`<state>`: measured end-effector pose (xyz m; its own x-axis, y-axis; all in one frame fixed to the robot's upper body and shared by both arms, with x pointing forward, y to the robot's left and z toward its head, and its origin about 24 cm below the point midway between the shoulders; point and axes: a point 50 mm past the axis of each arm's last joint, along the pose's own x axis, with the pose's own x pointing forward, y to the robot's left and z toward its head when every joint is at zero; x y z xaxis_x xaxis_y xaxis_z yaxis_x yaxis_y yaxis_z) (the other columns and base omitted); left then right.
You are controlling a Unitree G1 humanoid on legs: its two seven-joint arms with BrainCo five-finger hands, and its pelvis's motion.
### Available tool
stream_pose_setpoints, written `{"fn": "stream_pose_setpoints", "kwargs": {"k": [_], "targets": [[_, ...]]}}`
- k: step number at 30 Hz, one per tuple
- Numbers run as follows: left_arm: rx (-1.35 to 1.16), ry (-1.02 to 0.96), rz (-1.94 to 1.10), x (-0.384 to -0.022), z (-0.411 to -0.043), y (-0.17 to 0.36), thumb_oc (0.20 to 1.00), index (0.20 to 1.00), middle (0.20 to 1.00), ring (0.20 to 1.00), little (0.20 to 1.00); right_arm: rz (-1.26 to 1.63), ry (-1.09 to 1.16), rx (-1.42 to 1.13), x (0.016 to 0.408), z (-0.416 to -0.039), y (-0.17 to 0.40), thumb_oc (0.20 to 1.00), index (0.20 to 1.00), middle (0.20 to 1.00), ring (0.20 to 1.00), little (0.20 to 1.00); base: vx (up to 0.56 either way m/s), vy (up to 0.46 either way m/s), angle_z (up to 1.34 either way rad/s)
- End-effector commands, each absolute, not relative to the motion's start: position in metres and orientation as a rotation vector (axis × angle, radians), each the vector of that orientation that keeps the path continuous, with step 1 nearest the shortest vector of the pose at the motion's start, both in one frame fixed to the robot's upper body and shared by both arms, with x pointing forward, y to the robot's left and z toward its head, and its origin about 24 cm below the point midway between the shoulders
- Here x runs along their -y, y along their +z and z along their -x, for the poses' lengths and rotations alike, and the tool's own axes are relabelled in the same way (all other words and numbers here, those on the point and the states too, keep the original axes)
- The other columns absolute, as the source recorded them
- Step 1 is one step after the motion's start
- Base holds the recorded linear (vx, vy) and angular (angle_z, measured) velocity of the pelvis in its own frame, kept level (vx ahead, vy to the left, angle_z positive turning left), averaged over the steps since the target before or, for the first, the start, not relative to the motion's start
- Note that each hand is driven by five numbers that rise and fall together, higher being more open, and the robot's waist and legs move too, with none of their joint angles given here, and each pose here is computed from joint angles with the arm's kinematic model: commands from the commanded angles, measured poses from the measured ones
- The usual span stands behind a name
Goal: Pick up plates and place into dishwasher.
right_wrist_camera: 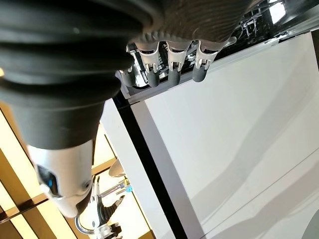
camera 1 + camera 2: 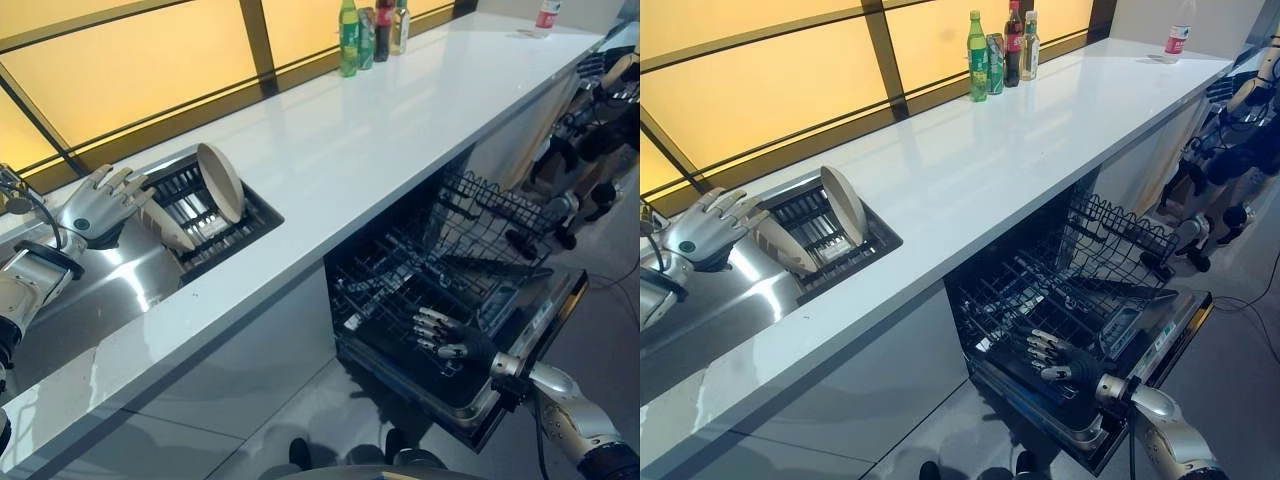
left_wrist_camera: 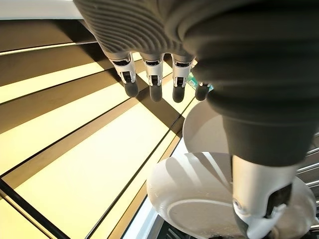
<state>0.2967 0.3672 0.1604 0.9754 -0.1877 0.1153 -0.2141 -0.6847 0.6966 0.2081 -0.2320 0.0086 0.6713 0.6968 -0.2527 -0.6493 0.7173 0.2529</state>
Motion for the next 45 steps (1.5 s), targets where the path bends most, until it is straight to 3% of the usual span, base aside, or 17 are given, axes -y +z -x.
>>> {"fn": "stream_pose_setpoints", "kwargs": {"k": [1,18,19,20,21,35,40,45], "targets": [[0.344,0.294,-2.368,-0.364,-0.314,0.209,1.0,1.0,1.0,1.0,1.0,-0.107,0.796,-0.179,0.231,-0.234,0.042,1.0,1.0,1.0,1.0,1.0,-0.09,0.029,-0.01],[0.099,0.309,-2.354,-0.358,-0.336,0.218,1.0,1.0,1.0,1.0,1.0,-0.035,0.782,-0.044,0.223,-0.261,0.072,1.0,1.0,1.0,1.0,1.0,-0.09,0.012,-0.05],[0.085,0.317,-2.353,-0.359,-0.336,0.219,0.944,0.944,0.944,0.944,0.944,-0.03,0.781,-0.036,0.223,-0.262,0.074,1.0,1.0,1.0,1.0,1.0,-0.09,-0.002,-0.03],[0.068,0.324,-2.355,-0.36,-0.337,0.219,0.639,0.639,0.639,0.639,0.639,-0.025,0.781,-0.027,0.222,-0.264,0.077,1.0,1.0,1.0,1.0,1.0,-0.08,-0.006,-0.01],[0.055,0.322,-2.357,-0.36,-0.338,0.219,0.2,0.2,0.2,0.2,0.2,-0.023,0.778,-0.02,0.221,-0.265,0.078,1.0,1.0,1.0,1.0,1.0,-0.07,-0.01,0.0],[-0.303,0.275,-2.389,-0.383,-0.328,0.206,0.2,0.2,0.2,0.2,0.2,-0.039,0.777,0.023,0.219,-0.26,0.077,1.0,1.0,1.0,1.0,1.0,0.0,-0.032,-0.01],[-0.287,0.272,-2.403,-0.388,-0.323,0.209,0.2,0.2,0.2,0.2,0.2,-0.056,0.782,0.035,0.219,-0.254,0.075,1.0,1.0,1.0,1.0,1.0,0.05,-0.051,0.02],[-0.115,0.359,-2.317,-0.381,-0.322,0.216,0.2,0.2,0.2,0.2,0.2,-0.067,0.782,0.081,0.214,-0.251,0.077,1.0,1.0,1.0,1.0,1.0,0.05,-0.088,0.11]]}}
